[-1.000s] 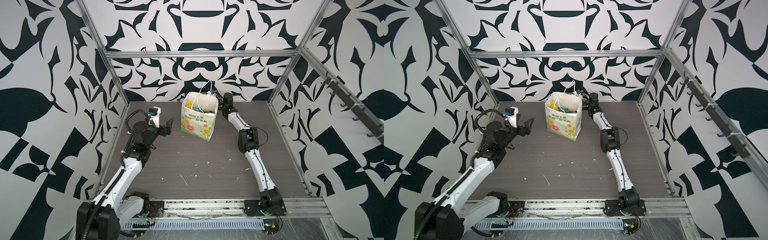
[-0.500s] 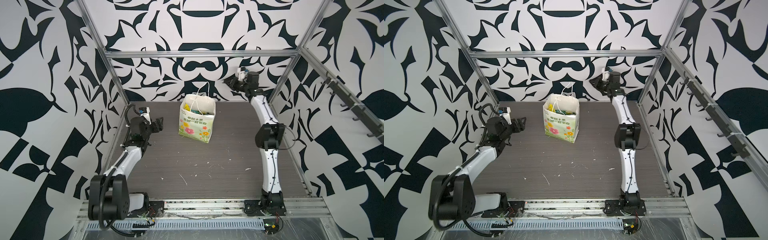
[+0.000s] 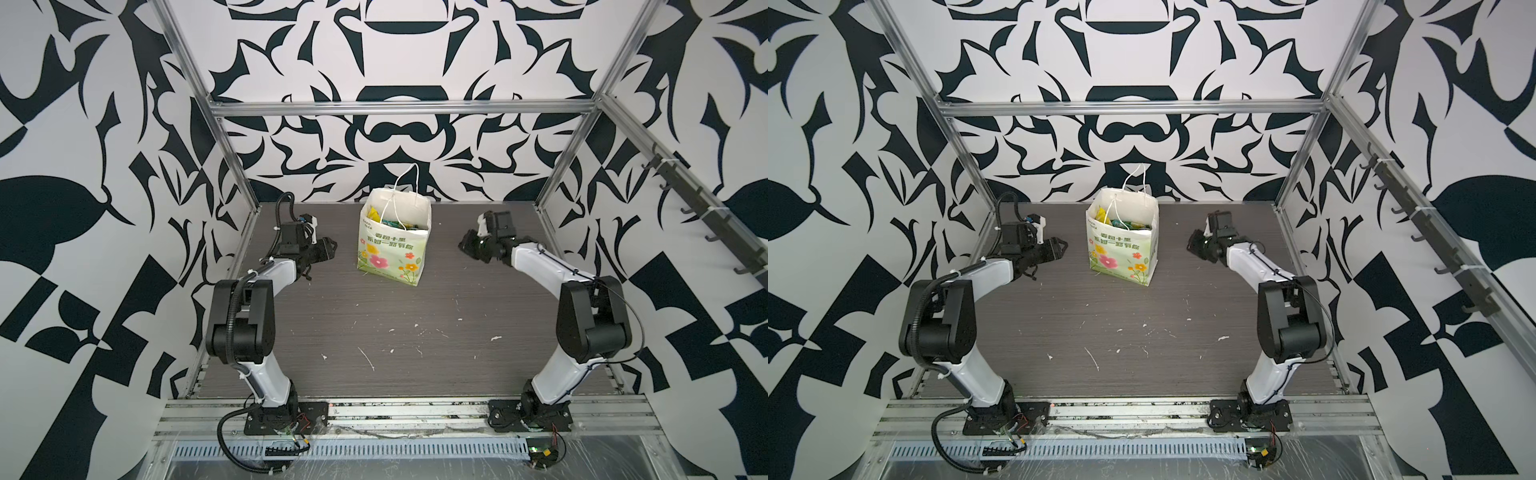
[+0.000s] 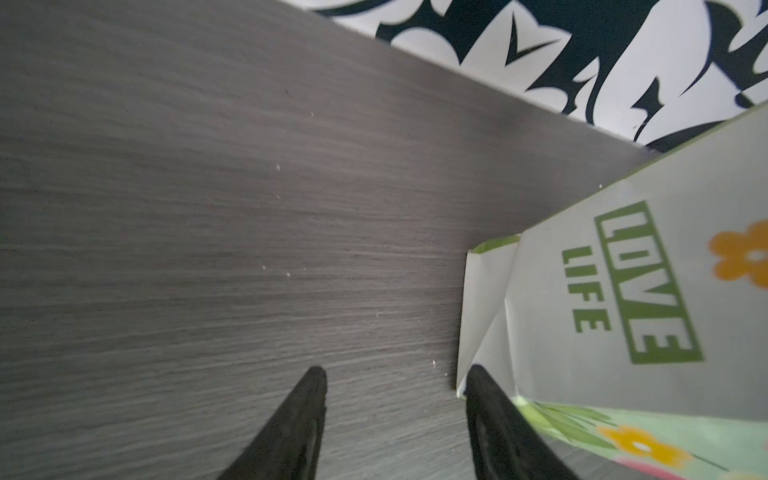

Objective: Take the snacks out of the paper bag

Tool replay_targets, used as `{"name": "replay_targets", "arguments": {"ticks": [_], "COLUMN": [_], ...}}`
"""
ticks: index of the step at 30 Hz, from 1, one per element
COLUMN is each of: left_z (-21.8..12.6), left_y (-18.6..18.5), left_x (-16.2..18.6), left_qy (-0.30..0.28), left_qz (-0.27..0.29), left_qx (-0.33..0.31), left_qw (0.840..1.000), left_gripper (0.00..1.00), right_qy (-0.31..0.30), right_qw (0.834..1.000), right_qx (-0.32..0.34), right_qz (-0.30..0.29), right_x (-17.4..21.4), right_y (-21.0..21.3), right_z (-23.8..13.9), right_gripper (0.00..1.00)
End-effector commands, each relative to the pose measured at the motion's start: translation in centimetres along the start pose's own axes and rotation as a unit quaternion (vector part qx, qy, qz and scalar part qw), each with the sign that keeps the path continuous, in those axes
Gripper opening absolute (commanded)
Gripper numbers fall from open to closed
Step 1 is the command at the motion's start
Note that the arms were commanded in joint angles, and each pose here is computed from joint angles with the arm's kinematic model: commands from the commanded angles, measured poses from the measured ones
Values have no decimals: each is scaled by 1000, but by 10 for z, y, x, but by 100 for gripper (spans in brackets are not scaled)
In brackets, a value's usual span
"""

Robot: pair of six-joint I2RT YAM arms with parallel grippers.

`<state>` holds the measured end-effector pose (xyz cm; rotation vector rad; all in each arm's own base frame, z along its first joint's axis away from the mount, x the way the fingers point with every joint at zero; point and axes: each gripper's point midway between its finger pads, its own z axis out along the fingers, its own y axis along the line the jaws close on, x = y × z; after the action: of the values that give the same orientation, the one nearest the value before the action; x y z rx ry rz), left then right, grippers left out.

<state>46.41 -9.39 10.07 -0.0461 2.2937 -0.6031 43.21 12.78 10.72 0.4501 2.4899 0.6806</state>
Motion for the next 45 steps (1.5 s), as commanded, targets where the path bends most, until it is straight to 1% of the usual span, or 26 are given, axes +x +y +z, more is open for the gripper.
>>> {"name": "replay_targets", "arguments": {"ticks": [1, 4, 8, 11, 16, 19, 21, 23, 26, 27, 28, 30, 31, 33, 36, 38, 39, 40, 41, 43, 45], "left_z": [12, 27, 42, 49, 55, 54, 50, 44, 35, 31, 28, 21, 17, 6, -20, -44, -58, -71, -87, -113, -134], "left_y": [-7, -15, -29, -36, -48, -60, -72, -84, -103, -108, -110, -109, -108, -107, -107, -115, -122, -129, -137, -150, -169], "left_x": [15, 28, 42, 50, 66, 77, 84, 90, 100, 103, 104, 104, 102, 92, 64, 42, 29, 17, 3, -25, -55], "left_qy": [32, 49, 64, 69, 80, 89, 91, 94, 97, 97, 96, 95, 92, 78, 45, 15, -2, -15, -35, -66, -79], "left_qz": [1, 9, 20, 17, 18, 23, 29, 33, 36, 39, 43, 46, 46, 62, 91, 109, 117, 123, 135, 155, 182], "left_qx": [9, 14, 22, 32, 39, 42, 45, 50, 64, 66, 62, 48, 45, 30, 1, 3, 14, 24, 34, 47, 61], "left_qw": [999, 999, 998, 997, 996, 995, 994, 994, 992, 992, 993, 993, 994, 995, 995, 994, 993, 992, 990, 985, 978], "left_gripper": [57, 57, 57, 57, 57, 57, 57, 57, 57, 57, 57, 57, 57, 58, 59, 62, 64, 66, 68, 75, 80], "right_qy": [-26, 2, 37, 42, 41, 17, -12, -44, -92, -106, -121, -152, -156, -156, -169, -164, -157, -148, -139, -135, -136], "right_qw": [999, 999, 997, 996, 995, 996, 996, 995, 989, 987, 985, 983, 984, 986, 984, 983, 984, 984, 984, 982, 977], "right_qx": [-20, -32, -64, -75, -87, -70, -41, -5, 26, 32, 40, 74, 59, 2, -49, -58, -53, -61, -75, -99, -112], "right_qz": [-13, -13, -29, -27, -32, -60, -83, -93, -112, -117, -118, -71, -64, -56, -38, -52, -64, -76, -84, -92, -117], "right_x": [10, 33, 55, 58, 50, 33, 16, -2, -28, -35, -43, -56, -60, -69, -83, -87, -89, -89, -88, -91, -92], "right_y": [5, 7, 22, 24, 32, 37, 37, 30, 25, 23, 20, 2, 1, 1, 0, 7, 12, 20, 29, 46, 67], "right_z": [-13, -2, 18, 29, 41, 33, 21, 7, -16, -23, -30, -47, -53, -65, -87, -99, -105, -108, -111, -120, -127], "right_gripper": [15, 15, 16, 17, 17, 17, 18, 18, 23, 28, 36, 69, 71, 71, 67, 66, 65, 63, 63, 62, 62]}}
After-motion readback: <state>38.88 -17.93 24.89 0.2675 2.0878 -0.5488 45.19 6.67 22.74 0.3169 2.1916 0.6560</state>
